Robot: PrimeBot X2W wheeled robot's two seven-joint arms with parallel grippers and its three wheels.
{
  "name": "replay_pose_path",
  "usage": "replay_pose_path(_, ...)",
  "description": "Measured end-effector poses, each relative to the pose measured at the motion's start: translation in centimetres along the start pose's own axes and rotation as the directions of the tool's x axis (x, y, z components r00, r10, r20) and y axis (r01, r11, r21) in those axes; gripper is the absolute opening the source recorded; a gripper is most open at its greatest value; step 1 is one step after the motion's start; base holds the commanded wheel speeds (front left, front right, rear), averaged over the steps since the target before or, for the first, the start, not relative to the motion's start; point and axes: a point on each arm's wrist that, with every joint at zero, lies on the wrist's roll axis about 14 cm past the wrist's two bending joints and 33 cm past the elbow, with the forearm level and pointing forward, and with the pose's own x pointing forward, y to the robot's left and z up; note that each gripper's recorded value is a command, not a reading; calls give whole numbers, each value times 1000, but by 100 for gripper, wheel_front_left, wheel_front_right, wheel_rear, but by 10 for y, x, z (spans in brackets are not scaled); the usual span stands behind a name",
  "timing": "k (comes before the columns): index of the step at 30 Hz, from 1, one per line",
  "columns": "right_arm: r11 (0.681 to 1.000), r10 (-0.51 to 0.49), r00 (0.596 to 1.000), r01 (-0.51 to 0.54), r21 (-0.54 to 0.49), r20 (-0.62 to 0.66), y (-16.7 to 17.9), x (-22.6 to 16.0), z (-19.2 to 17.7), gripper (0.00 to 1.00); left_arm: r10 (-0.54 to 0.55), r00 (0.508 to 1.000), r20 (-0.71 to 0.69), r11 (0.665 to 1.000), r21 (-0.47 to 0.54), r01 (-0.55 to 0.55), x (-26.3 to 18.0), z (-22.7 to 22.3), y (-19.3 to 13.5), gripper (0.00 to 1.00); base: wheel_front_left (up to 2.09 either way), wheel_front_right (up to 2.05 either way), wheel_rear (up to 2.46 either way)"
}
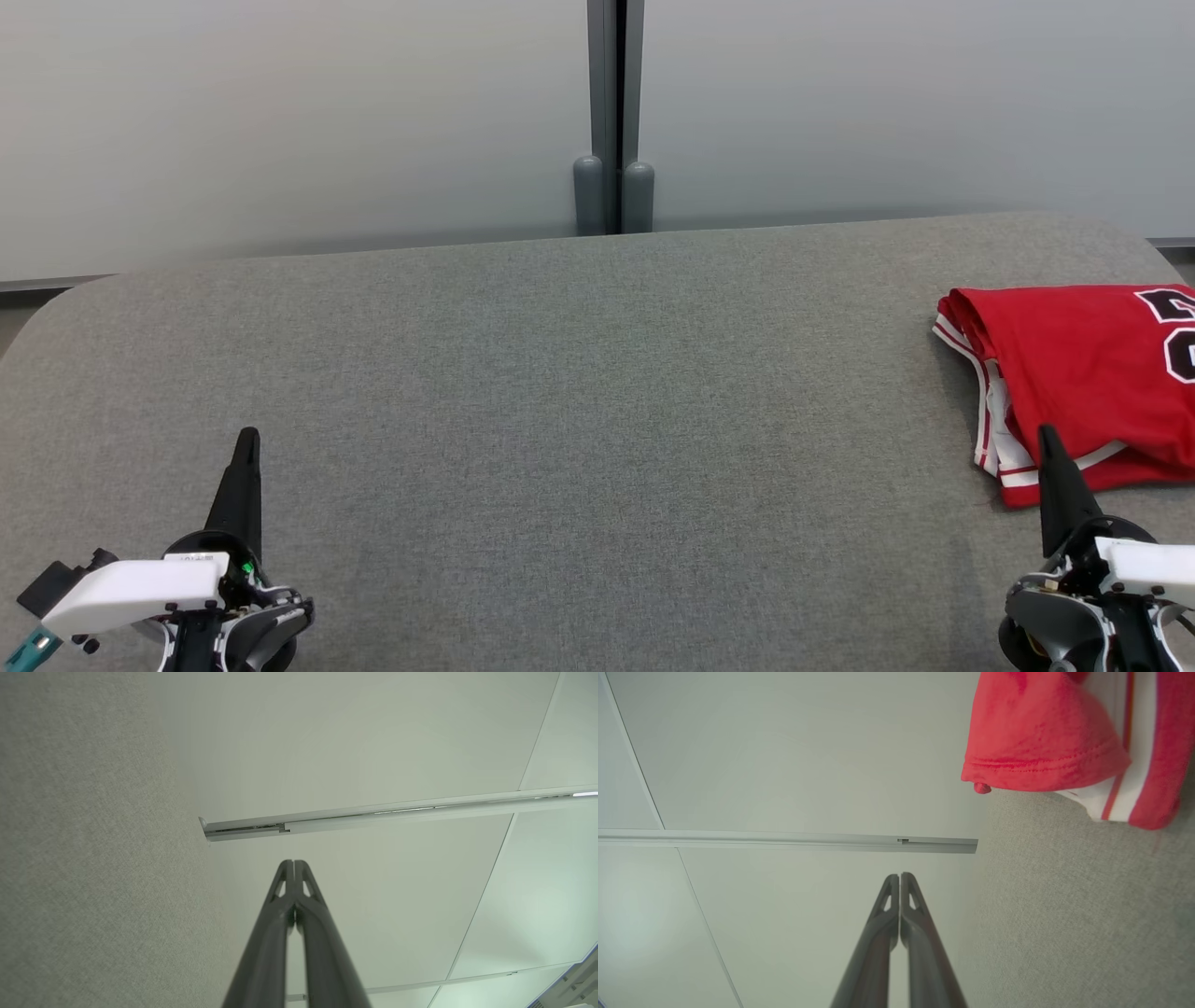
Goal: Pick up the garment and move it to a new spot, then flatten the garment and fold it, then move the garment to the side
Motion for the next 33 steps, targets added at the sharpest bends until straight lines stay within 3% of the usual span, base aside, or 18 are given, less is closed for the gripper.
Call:
replay_pose_path(6, 999, 2, 1000, -2, 37, 5, 0, 1, 1, 0, -15, 1000, 1, 999, -39, 15, 1, 0, -3, 0, 0, 0, 0)
replay_pose_path(33, 999, 2, 1000, -2, 41, 5, 0, 1, 1, 0, -18, 1000, 1, 999, -39, 18, 2, 0, -4, 0, 0, 0, 0)
